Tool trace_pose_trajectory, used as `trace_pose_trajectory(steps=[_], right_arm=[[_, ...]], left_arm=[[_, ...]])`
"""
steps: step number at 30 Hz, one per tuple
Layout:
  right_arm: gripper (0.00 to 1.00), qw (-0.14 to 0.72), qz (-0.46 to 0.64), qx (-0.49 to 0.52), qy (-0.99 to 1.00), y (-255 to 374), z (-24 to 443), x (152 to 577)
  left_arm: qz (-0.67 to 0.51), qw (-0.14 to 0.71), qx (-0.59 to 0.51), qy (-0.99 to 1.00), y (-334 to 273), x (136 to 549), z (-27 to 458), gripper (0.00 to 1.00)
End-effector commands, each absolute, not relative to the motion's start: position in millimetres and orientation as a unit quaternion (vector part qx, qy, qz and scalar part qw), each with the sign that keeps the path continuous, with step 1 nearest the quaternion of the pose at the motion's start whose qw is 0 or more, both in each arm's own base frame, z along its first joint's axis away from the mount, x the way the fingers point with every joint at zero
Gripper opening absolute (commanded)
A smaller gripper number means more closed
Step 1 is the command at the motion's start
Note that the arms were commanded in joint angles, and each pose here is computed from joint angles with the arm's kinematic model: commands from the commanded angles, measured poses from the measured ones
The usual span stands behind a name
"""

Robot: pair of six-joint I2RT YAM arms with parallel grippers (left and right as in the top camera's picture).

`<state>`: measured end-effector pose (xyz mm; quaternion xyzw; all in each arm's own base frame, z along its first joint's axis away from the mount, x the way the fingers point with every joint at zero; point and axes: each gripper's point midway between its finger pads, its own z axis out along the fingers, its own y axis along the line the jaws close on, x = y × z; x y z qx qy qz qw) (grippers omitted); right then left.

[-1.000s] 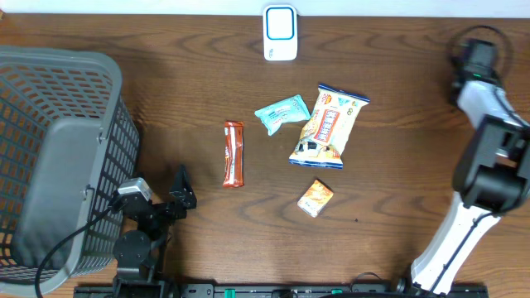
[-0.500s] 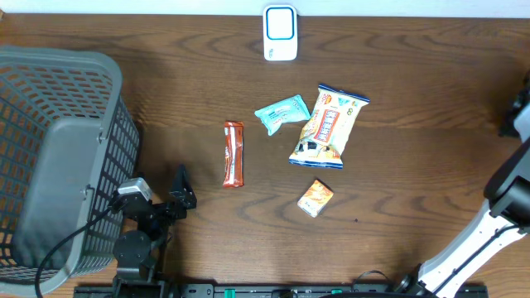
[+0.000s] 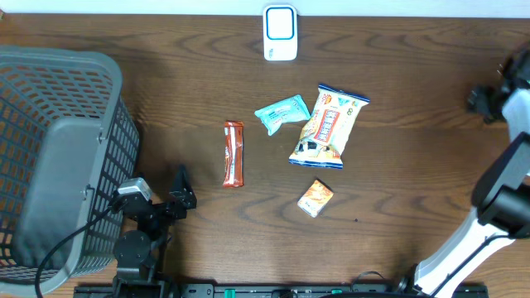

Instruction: Scan the item barcode

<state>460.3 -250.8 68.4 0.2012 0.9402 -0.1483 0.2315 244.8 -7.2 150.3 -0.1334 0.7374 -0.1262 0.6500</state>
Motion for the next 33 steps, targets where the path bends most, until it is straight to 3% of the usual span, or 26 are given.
trace_pose_trajectory(steps=[1, 4, 10, 11, 12, 13, 14, 22, 33], right_arm=[[0.99, 0.287, 0.028, 0.198, 0.937, -146.0, 107.9, 494.4], [0.99, 0.263, 0.101, 0.177, 0.943, -70.2, 121.2, 493.0], [0.98, 0.204, 0.14, 0.084, 0.965, 59.5, 120.4, 471.8], [0.75, 0.189, 0.136, 0.064, 0.97, 75.4, 116.2, 463.4], [0.41, 0.172, 0.135, 0.041, 0.975, 90.1, 113.0, 453.2], [0.18, 0.154, 0.134, 0.021, 0.979, 102.4, 110.0, 442.7], [0.03, 0.138, 0.131, 0.005, 0.982, 113.1, 107.4, 432.5], [0.01, 0.11, 0.039, -0.044, 0.992, 135.2, 84.4, 401.9], [0.01, 0.059, 0.01, -0.02, 0.998, 117.9, -10.8, 345.7]], left_arm=[[-0.117, 0.631, -0.141, 0.754, -4.3, 244.1, 131.6, 0.98], [-0.117, 0.631, -0.141, 0.754, -4.3, 244.1, 131.6, 0.98], [-0.117, 0.631, -0.141, 0.754, -4.4, 244.1, 131.6, 0.98], [-0.117, 0.631, -0.141, 0.754, -4.4, 244.1, 131.6, 0.98], [-0.117, 0.631, -0.141, 0.754, -4.4, 244.1, 131.6, 0.98], [-0.117, 0.631, -0.141, 0.754, -4.3, 244.1, 131.6, 0.98], [-0.117, 0.631, -0.141, 0.754, -4.4, 244.1, 131.6, 0.98], [-0.117, 0.631, -0.141, 0.754, -4.4, 244.1, 131.6, 0.98], [-0.117, 0.631, -0.141, 0.754, -4.4, 244.1, 131.6, 0.98]])
